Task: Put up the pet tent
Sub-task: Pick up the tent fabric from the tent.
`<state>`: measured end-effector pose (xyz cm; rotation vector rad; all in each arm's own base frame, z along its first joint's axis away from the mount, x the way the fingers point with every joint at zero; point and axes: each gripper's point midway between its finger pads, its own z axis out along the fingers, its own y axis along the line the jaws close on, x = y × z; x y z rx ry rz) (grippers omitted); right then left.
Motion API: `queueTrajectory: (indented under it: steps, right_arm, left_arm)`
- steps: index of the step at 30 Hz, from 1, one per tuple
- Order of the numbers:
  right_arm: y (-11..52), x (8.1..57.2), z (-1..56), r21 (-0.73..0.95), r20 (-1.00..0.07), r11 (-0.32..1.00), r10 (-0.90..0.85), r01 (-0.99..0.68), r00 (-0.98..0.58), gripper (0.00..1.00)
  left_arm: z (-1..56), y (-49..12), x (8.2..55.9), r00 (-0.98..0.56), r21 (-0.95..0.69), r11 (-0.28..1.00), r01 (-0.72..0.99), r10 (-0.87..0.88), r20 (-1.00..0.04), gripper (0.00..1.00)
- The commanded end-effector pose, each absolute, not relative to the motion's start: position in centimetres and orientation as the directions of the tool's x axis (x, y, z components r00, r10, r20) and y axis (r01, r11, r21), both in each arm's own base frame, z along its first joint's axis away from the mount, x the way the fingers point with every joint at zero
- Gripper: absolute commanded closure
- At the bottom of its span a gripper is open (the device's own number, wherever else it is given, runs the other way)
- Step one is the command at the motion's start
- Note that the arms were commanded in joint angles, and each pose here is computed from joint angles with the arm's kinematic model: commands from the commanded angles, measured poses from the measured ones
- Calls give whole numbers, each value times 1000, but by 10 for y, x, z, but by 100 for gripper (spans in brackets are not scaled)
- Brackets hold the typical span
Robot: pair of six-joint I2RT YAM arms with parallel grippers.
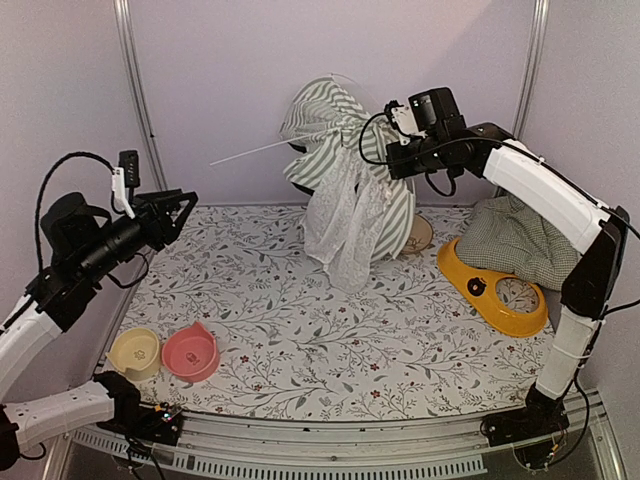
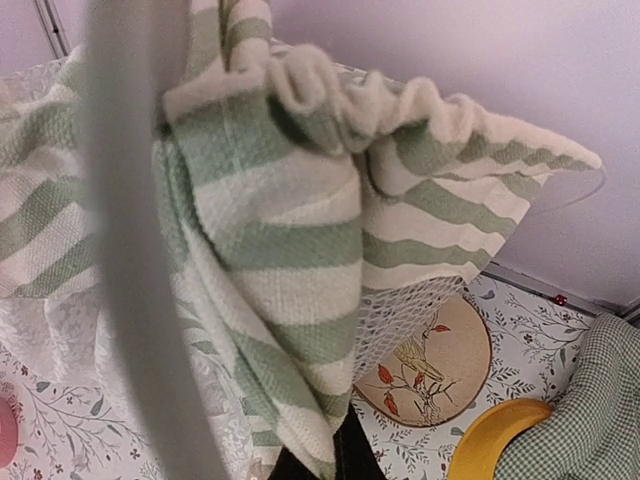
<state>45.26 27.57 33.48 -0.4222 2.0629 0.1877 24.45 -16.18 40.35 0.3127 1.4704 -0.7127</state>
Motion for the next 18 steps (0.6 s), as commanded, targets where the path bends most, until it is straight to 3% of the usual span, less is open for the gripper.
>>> queueTrajectory:
  steps: [1,6,11,18]
  right_arm:
    - [266,445,339,38,-858,921,-169,-388,-486,100]
    - [266,438,342,92,-854,899,-150,-428,-498,100]
    - [270,432,343,120,-850,884,-143,-452,-507,100]
    - [274,425,344,147,-842,868,-141,-474,-521,100]
  left_arm:
    - [366,-148,286,-97,-367,694,619,-396,-913,46]
    - [343,-186,304,-50,-258,549,795,-366,-929,47]
    - [345,-245,336,88,-40,565,824,-197,-977,43]
    - [369,-297,367,226,133,589,797,-86,-970,40]
